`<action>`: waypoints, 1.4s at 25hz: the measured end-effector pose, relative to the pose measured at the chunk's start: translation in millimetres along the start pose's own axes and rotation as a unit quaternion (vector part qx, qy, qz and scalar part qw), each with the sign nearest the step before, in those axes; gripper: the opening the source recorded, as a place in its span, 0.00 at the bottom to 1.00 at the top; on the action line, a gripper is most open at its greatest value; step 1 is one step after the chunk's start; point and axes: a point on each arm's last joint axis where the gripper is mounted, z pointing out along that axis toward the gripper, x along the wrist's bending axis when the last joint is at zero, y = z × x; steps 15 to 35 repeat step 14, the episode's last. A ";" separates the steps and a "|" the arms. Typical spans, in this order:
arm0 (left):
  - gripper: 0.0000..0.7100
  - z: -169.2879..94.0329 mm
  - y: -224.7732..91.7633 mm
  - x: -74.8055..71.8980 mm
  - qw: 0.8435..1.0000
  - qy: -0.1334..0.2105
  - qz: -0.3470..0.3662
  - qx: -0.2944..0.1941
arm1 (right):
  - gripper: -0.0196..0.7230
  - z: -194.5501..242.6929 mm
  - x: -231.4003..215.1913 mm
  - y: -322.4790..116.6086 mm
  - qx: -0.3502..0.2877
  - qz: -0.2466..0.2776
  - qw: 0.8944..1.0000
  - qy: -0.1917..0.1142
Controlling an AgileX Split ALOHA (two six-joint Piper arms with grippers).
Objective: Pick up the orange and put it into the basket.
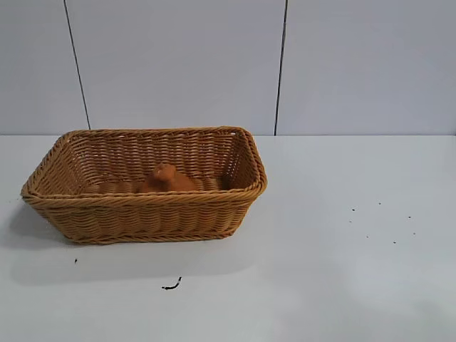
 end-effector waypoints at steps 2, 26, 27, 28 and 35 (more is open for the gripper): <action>0.94 0.0 0.0 0.0 1.000 0.000 0.000 0.000 | 0.96 -5.2 0.1 -2.6 -0.019 0.001 1.000 0.000; 0.94 0.0 0.0 0.0 1.000 0.000 0.000 0.000 | 0.96 -15.4 0.2 -8.6 -0.057 0.001 0.998 -0.001; 0.94 0.0 0.0 0.0 1.000 0.000 0.000 0.000 | 0.96 -15.4 0.2 -8.6 -0.057 0.001 0.998 -0.001; 0.94 0.0 0.0 0.0 1.000 0.000 0.000 0.000 | 0.96 -15.4 0.2 -8.6 -0.057 0.001 0.998 -0.001; 0.94 0.0 0.0 0.0 1.000 0.000 0.000 0.000 | 0.96 -15.4 0.2 -8.6 -0.057 0.001 0.998 -0.001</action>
